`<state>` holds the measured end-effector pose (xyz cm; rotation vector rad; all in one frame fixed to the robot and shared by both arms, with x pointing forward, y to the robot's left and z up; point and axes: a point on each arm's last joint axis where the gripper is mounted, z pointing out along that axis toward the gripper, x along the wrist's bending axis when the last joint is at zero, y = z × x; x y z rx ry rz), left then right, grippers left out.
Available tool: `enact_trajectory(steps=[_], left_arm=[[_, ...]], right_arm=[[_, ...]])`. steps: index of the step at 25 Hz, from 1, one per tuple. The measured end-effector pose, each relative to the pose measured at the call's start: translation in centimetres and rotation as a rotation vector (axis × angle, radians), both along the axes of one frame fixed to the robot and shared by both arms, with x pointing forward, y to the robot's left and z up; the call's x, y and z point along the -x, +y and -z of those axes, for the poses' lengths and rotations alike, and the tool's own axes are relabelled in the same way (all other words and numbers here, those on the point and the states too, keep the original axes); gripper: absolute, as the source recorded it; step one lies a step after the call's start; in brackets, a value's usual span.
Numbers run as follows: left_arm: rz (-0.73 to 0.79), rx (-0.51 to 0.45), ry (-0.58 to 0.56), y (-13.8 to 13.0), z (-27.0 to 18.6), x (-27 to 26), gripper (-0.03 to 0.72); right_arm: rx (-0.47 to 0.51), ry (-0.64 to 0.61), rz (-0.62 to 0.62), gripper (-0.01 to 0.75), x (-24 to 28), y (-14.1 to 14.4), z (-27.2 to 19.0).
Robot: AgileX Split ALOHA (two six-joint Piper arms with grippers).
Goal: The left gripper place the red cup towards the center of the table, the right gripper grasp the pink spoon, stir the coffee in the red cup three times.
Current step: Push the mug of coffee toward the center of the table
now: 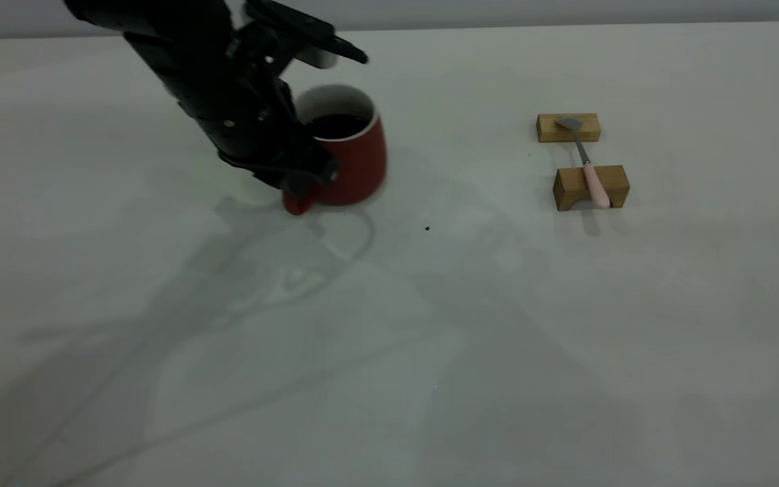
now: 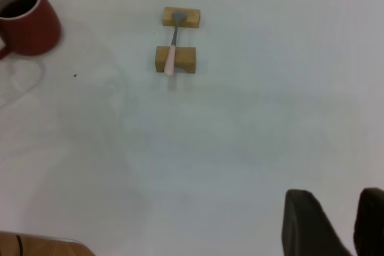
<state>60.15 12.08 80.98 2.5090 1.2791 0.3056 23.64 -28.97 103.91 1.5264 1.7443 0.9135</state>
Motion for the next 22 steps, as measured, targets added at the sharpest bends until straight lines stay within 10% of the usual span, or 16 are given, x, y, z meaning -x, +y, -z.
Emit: enact_trajectory(steps=[17, 22], left_arm=[[0.037, 0.011, 0.006, -2.4, 0.1, 1.3, 0.225], [0.067, 0.001, -0.010, -2.4, -0.6, 1.2, 0.546]], right_arm=[[0.000, 0.000, 0.000, 0.238, 0.0, 0.0, 0.0], [0.000, 0.000, 0.000, 0.238, 0.0, 0.0, 0.0]])
